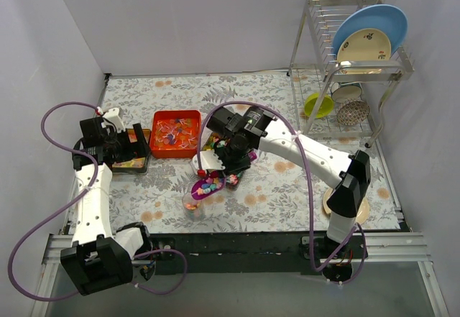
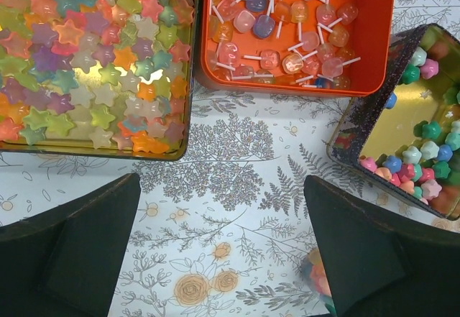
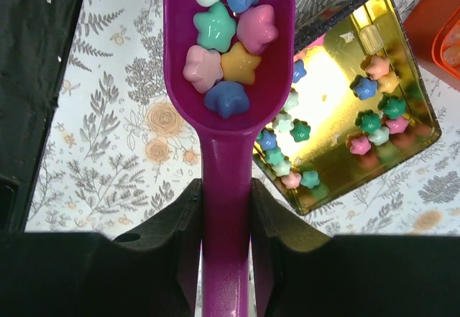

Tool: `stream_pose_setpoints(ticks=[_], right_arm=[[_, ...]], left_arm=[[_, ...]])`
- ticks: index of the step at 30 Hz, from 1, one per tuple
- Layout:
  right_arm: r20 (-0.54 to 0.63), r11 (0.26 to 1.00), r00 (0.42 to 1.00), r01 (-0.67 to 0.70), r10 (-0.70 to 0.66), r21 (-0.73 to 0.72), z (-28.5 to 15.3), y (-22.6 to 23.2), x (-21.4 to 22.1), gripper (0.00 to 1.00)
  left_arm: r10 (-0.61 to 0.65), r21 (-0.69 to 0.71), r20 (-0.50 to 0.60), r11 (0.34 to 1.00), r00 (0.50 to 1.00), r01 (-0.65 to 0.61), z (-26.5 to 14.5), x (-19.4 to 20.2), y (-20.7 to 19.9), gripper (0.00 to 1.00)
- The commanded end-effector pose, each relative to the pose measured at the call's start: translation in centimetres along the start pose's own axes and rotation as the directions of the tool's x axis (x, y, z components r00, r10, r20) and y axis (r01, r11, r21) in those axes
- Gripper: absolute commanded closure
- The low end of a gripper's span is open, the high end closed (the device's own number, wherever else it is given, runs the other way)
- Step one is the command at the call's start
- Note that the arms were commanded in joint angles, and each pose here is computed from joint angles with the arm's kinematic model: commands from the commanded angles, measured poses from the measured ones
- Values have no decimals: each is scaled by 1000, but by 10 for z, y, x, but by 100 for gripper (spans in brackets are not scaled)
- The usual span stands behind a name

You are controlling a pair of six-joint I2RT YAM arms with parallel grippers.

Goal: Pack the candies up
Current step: Place the fake candies in the packing bottle.

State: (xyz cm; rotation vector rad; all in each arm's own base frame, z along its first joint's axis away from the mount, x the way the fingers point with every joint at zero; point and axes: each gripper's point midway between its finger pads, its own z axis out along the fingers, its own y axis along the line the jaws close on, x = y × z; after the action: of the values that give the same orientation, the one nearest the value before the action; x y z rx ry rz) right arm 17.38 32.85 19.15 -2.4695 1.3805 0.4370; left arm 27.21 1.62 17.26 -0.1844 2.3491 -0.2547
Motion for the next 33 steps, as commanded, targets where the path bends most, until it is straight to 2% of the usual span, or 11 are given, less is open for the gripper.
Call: stream_pose_setpoints(ticks=[1,6,17,33], right_arm=[[-75,993,992,107,-104,39,-14,3,-9,99],[-162,979,971,188,-174,76,-16,3,-18,99],[-346,940,909,301,-232,159,-25,-13,-21,99],[-467,870,825,450,-319,202,-46,-23,-35,99]], left_arm=[[3,21,56,1000,998,-5,-5,-9,-4,2],[-2,36,64,999,998,0,-5,-10,-6,2],[-22,69,80,997,997,16,-8,-11,-13,2],[-32,104,113,994,993,20,-15,-16,-20,2]])
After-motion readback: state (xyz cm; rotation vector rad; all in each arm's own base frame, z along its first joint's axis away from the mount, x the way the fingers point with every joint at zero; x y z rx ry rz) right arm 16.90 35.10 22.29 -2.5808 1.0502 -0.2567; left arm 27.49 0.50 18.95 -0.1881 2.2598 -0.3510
